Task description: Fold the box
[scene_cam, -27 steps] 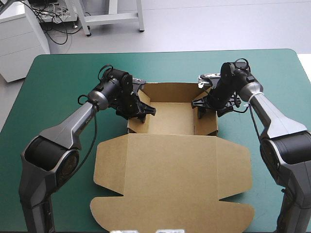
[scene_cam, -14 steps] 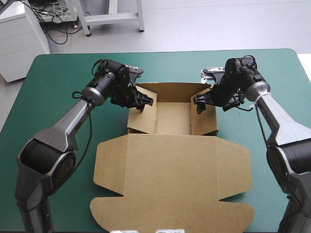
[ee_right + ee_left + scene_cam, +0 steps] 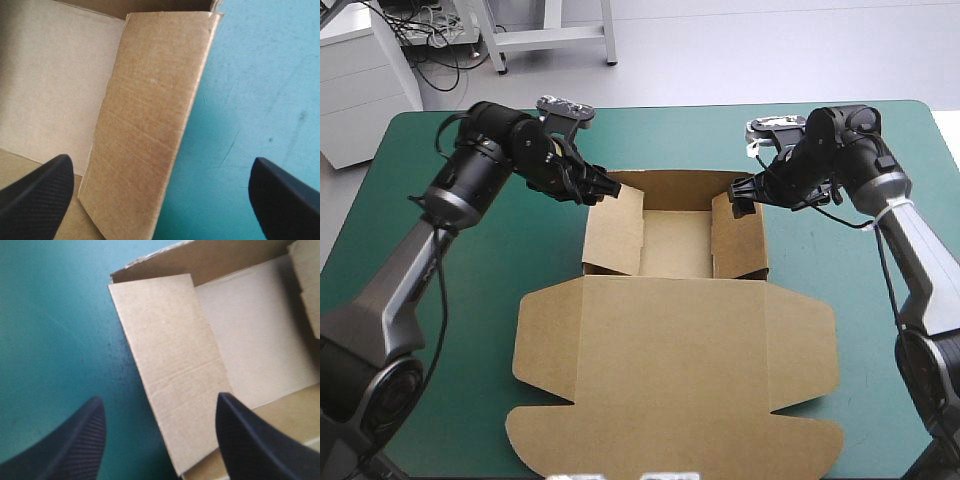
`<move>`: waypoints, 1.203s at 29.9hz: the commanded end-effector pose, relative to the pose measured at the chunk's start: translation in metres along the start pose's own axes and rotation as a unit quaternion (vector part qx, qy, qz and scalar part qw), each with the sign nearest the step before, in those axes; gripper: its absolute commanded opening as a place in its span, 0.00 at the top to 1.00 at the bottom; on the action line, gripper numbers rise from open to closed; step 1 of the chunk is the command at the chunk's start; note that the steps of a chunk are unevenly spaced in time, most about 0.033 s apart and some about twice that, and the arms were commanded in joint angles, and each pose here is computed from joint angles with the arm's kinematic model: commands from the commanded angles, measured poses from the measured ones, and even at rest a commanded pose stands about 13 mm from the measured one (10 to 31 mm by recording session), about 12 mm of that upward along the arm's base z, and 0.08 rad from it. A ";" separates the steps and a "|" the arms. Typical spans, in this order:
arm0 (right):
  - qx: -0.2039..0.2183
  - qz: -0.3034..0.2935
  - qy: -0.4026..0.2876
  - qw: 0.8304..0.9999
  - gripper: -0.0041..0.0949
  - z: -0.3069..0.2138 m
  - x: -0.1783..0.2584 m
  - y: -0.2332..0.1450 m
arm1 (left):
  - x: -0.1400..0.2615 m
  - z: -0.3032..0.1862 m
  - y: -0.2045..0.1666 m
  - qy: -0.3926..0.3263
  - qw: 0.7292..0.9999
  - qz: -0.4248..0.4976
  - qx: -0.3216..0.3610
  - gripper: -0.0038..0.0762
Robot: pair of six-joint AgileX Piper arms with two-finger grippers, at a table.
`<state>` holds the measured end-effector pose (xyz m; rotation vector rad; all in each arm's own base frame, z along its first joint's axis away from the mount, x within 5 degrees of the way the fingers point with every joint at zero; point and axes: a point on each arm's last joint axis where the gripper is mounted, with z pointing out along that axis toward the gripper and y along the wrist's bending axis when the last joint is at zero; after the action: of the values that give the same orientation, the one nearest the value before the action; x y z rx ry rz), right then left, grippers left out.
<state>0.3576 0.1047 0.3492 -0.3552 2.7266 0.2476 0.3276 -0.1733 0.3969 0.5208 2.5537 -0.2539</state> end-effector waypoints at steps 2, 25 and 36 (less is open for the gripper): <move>0.000 -0.008 -0.037 0.999 0.08 -0.031 0.002 0.002 | 0.017 -0.088 -0.007 -0.076 0.996 0.033 0.025 0.60; -0.001 -0.007 -0.031 0.999 0.08 -0.026 0.001 0.002 | 0.221 -0.120 0.014 -0.058 0.996 0.066 0.000 0.99; -0.011 0.005 0.002 1.000 0.08 0.014 -0.008 -0.001 | 0.300 -0.064 0.025 -0.024 0.999 0.026 -0.009 0.99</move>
<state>0.3716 0.1097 0.3223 -0.3551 2.8020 0.2615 0.0713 -0.0386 0.2904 0.6027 2.5513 -0.1962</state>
